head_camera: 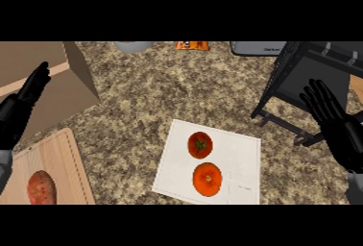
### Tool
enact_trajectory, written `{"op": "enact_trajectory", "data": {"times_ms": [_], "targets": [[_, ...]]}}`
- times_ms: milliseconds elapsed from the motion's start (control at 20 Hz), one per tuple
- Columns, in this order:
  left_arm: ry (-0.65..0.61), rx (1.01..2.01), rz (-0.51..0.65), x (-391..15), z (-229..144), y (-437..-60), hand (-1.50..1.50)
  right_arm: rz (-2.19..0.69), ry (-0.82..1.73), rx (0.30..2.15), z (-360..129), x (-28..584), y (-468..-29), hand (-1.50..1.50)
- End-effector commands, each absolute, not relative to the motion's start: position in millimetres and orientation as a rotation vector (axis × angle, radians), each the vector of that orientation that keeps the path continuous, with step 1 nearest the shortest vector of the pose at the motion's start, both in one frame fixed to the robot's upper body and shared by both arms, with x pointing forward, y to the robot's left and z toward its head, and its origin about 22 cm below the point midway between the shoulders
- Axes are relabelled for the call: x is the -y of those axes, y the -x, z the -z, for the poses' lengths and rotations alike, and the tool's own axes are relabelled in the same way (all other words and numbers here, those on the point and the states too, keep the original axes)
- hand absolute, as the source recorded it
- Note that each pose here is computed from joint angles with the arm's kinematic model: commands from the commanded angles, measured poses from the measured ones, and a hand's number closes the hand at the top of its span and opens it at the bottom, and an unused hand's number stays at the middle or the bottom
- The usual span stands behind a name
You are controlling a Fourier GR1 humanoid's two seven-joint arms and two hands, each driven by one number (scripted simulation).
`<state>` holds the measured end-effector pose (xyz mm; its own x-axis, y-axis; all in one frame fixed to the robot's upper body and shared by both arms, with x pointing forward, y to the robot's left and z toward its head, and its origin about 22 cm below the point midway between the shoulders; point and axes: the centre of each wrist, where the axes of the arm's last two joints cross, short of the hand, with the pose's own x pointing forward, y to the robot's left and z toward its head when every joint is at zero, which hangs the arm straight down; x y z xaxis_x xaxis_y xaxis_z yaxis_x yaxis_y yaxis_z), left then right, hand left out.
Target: Pick the squash from the placemat and place it in the tiered shelf
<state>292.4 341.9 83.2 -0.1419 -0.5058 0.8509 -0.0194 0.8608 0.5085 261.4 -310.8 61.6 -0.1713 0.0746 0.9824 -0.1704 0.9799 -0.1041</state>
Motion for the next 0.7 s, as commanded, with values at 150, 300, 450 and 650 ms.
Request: {"op": "enact_trajectory", "data": {"times_ms": [150, 300, 450, 650], "targets": [[-0.243, 1.652, 0.322, -286, -47, -276, 0.0, -0.23, -0.083, 1.684, -66, 252, -259, -1.5], [-0.197, 1.633, 0.291, -278, -39, -285, 0.0, 0.366, -0.479, 1.573, -38, 219, -256, -1.5], [-0.174, 1.601, 0.27, -271, -33, -283, 0.0, -0.293, 0.485, 1.585, -45, 326, -253, 1.5], [-0.106, 1.587, 0.237, -236, -17, -279, 0.0, 0.064, 0.539, 1.644, 18, 251, -236, -1.5]]}}
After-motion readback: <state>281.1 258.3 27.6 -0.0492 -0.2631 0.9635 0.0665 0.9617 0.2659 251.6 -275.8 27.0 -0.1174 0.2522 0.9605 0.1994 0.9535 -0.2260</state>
